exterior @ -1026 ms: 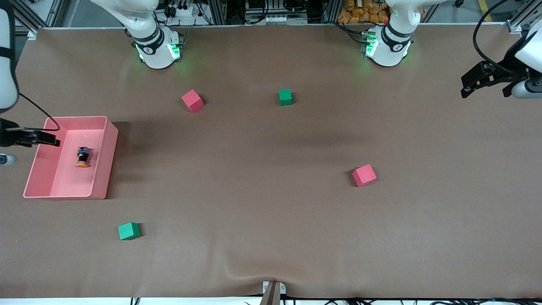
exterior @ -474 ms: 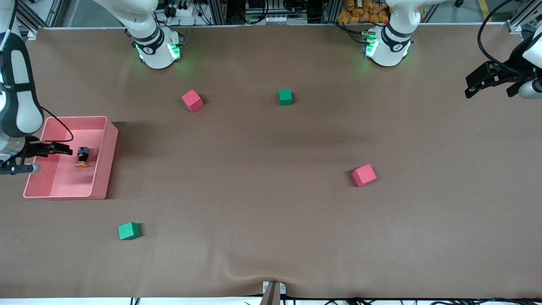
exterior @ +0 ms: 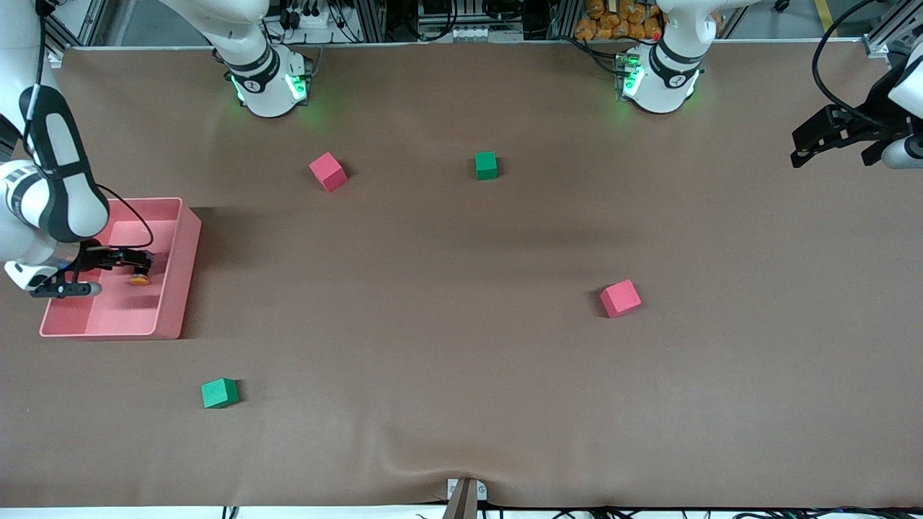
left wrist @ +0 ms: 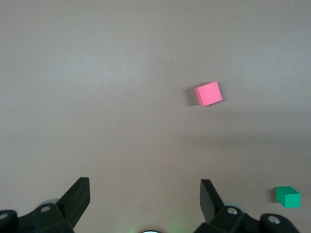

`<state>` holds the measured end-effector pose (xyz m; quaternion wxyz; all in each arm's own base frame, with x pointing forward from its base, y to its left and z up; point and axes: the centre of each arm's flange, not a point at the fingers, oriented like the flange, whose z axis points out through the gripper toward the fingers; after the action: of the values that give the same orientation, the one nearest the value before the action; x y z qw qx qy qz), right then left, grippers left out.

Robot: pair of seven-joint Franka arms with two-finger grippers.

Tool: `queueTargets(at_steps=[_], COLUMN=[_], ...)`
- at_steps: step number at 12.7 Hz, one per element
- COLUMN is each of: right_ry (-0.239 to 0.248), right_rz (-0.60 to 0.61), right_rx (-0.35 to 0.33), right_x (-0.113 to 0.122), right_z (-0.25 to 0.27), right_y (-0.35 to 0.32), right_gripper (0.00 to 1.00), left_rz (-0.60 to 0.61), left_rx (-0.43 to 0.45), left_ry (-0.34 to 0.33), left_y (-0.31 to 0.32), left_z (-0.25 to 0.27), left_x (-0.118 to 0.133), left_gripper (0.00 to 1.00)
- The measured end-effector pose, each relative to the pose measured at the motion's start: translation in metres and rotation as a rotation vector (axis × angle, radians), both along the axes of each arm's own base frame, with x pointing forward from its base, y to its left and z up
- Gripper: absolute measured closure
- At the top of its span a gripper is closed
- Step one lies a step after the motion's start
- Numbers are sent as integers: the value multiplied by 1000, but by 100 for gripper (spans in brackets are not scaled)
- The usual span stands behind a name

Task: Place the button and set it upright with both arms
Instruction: 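Close the right gripper around the yellow button's base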

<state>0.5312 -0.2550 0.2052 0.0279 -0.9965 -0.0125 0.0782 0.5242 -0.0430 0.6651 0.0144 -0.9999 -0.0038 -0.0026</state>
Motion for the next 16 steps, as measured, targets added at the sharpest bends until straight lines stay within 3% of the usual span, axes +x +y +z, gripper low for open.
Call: queueTargets(at_steps=[3,4,9,16], right_ry=[-9,-15,-23,25], right_rz=[1,4,33,68], right_rx=[11,22,41,106], right_x=[-3,-6,-2,46], right_z=[-22,-30,-27,49], right_y=[-5,-8,-9,-18], right_gripper=[1,7,67,67], left_rz=[0,0,0,1], left_rx=[0,0,-1,-12], left_ry=[1,1,0,6], left_y=[0,0,0,0], left_z=[0,-1,-1,-7], left_x=[0,0,1,6], left_gripper=[0,0,0,0])
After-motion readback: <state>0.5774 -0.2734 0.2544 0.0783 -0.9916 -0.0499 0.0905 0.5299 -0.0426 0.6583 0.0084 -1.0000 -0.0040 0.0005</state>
